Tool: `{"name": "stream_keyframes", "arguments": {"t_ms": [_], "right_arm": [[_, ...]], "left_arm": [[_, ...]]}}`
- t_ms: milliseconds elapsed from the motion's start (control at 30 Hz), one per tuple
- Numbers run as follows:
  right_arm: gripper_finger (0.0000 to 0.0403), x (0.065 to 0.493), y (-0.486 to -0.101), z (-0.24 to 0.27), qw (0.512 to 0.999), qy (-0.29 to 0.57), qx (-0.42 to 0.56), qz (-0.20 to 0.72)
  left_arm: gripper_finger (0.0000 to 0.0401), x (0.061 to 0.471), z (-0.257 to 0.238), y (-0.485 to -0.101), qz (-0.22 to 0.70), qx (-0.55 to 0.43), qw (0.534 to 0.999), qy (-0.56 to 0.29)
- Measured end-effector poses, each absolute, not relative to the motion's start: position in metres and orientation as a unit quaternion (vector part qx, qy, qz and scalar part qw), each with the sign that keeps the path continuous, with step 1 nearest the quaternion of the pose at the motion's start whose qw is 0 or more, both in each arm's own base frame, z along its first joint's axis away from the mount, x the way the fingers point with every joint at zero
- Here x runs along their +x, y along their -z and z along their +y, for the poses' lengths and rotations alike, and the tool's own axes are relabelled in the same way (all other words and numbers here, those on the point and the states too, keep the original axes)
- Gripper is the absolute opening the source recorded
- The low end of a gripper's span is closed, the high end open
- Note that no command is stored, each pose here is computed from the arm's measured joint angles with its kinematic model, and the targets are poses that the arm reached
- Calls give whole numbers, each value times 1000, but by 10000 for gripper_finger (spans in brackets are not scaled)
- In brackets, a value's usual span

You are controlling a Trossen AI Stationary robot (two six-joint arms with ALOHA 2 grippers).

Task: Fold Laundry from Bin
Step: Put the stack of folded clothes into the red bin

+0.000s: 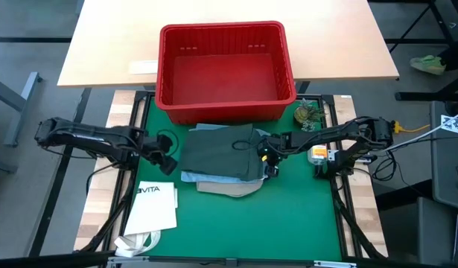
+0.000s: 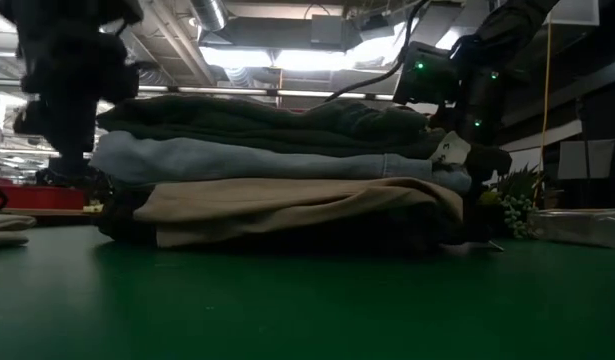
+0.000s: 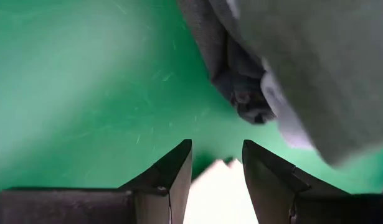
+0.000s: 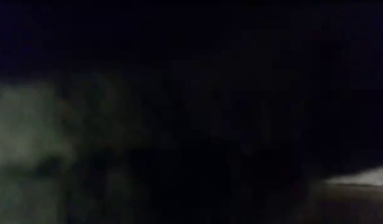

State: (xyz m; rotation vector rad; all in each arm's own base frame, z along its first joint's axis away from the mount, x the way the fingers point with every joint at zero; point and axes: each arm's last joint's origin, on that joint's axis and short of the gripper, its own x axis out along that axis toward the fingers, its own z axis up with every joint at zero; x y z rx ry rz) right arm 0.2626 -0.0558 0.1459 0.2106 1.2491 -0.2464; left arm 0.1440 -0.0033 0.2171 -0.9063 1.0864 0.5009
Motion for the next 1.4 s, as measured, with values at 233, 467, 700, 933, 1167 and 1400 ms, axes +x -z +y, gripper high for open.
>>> {"name": "stream_keyframes", "arguments": {"t_ms": [233, 467, 700, 933, 1167, 1400], "right_arm": [[7, 263, -146, -56, 801, 109, 103, 580], [7, 263, -146, -56, 802, 108, 103, 579], [7, 263, -146, -56, 802, 108, 104, 578], [7, 264, -147, -56, 803, 105, 106, 577], [7, 264, -147, -56, 803, 105, 106, 577], [7, 264, -147, -55, 805, 100, 111, 575]], "left_arm": [[135, 149, -1, -171, 428, -432, 756, -242], [135, 148, 0, -148, 383, -431, 779, -248], [135, 149, 4, -148, 356, -391, 801, -282], [135, 152, 4, -148, 351, -386, 807, -277], [135, 163, 3, -140, 360, -399, 800, -267], [135, 177, 5, -126, 362, -408, 791, -275]]}}
